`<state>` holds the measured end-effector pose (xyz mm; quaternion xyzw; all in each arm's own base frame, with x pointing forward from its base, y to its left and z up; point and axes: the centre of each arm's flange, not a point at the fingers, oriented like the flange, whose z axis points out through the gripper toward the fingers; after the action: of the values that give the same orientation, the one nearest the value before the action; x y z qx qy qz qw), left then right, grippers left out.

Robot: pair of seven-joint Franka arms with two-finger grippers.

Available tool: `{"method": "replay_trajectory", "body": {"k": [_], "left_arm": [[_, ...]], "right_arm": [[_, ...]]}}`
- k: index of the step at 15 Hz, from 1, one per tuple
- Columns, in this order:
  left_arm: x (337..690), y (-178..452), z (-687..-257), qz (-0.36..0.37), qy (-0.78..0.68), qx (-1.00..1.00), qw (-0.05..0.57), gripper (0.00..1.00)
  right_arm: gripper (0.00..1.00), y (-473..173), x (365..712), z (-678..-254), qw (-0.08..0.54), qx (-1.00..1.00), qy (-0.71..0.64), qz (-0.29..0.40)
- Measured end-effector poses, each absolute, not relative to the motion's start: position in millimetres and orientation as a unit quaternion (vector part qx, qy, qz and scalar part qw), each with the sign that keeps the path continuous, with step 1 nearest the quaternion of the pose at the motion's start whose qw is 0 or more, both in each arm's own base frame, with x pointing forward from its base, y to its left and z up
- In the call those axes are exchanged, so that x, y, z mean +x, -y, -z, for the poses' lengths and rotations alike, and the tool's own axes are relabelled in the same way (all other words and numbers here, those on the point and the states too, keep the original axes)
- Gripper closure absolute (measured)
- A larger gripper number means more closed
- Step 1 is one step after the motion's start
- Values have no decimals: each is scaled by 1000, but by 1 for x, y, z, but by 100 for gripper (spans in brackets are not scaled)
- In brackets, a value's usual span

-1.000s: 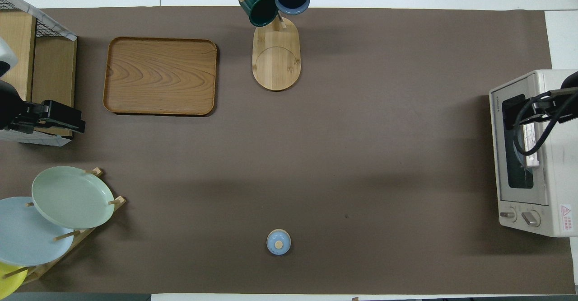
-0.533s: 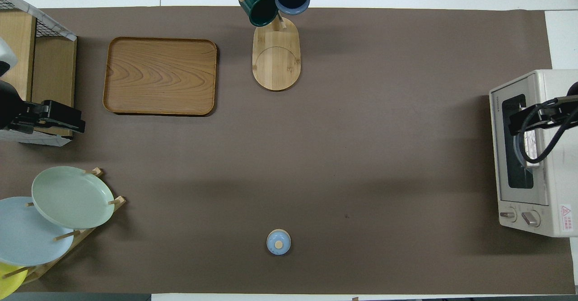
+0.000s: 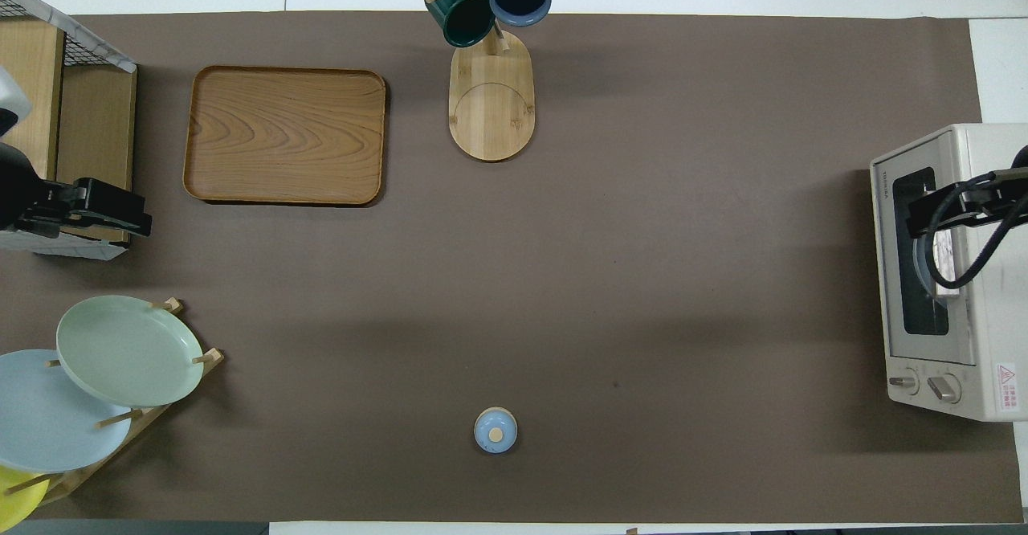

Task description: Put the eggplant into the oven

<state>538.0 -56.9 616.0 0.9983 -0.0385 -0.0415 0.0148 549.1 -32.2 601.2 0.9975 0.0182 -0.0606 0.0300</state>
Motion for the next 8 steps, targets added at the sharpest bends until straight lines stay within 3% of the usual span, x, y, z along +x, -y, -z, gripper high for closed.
{"method": "replay_trajectory", "body": {"k": [8], "left_arm": [[538,57,-616,42,38,998,15,0]], "right_arm": [[0,34,549,-601,16,998,-7,59]]}}
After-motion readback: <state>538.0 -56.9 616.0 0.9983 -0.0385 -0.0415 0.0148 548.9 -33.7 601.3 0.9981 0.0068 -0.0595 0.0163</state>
